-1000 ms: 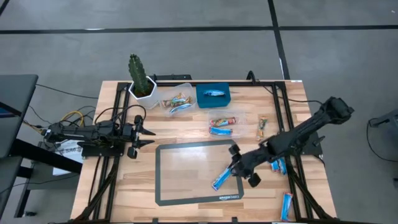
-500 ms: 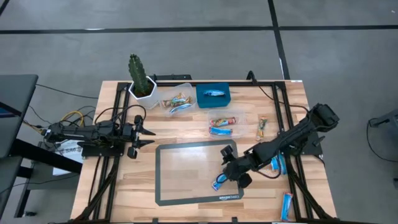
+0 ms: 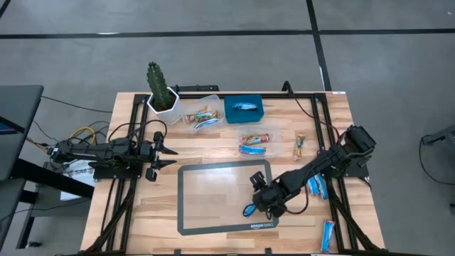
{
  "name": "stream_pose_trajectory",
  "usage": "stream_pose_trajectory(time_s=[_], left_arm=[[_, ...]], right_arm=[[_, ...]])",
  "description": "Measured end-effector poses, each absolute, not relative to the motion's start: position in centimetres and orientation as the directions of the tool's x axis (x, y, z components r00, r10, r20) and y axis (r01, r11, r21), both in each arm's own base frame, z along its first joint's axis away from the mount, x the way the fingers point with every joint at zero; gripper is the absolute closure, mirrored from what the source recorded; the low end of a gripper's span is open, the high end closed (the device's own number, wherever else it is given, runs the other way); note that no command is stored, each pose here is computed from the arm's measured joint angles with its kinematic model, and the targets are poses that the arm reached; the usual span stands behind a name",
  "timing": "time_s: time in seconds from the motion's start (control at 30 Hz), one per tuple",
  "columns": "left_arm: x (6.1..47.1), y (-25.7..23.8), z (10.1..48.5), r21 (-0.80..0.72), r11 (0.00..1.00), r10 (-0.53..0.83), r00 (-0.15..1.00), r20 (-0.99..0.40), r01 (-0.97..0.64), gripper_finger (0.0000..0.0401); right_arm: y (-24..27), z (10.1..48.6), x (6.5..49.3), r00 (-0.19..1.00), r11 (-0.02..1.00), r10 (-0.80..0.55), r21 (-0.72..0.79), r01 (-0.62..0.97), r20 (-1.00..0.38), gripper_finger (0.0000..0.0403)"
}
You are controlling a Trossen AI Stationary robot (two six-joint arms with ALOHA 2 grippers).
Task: Pick and place Granola Bars by type
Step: Put the blue granola bar into the blue bin
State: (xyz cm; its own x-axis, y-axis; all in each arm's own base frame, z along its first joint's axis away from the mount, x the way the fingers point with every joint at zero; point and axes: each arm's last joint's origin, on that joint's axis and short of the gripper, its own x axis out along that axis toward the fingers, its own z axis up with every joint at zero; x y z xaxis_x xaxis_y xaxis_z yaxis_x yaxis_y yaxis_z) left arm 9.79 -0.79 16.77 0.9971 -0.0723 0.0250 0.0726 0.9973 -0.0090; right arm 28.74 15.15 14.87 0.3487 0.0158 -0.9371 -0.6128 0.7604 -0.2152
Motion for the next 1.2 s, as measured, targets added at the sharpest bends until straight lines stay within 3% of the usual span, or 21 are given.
stream_pose_trajectory(time_s=[0.33, 0.83, 1.2], left_arm=[[9.8, -0.8, 16.8, -0.01, 0.997, -0.072, 0.997, 0.025, 0.072, 0.0266], [9.8, -0.8, 16.8, -0.001, 0.997, -0.072, 0.997, 0.025, 0.072, 0.0266], [9.8, -0.8, 16.8, -0.008, 0.997, -0.072, 0.997, 0.025, 0.072, 0.0266]], right_arm=[[15.4, 14.4, 28.5, 0.317, 0.758, 0.016, -0.195, -0.622, -0.948, 0.0169], [15.6, 12.9, 28.9, 0.301, 0.753, 0.01, -0.191, -0.63, -0.954, 0.0293], [15.7, 13.2, 28.9, 0.318, 0.762, 0.015, -0.195, -0.618, -0.948, 0.0316]])
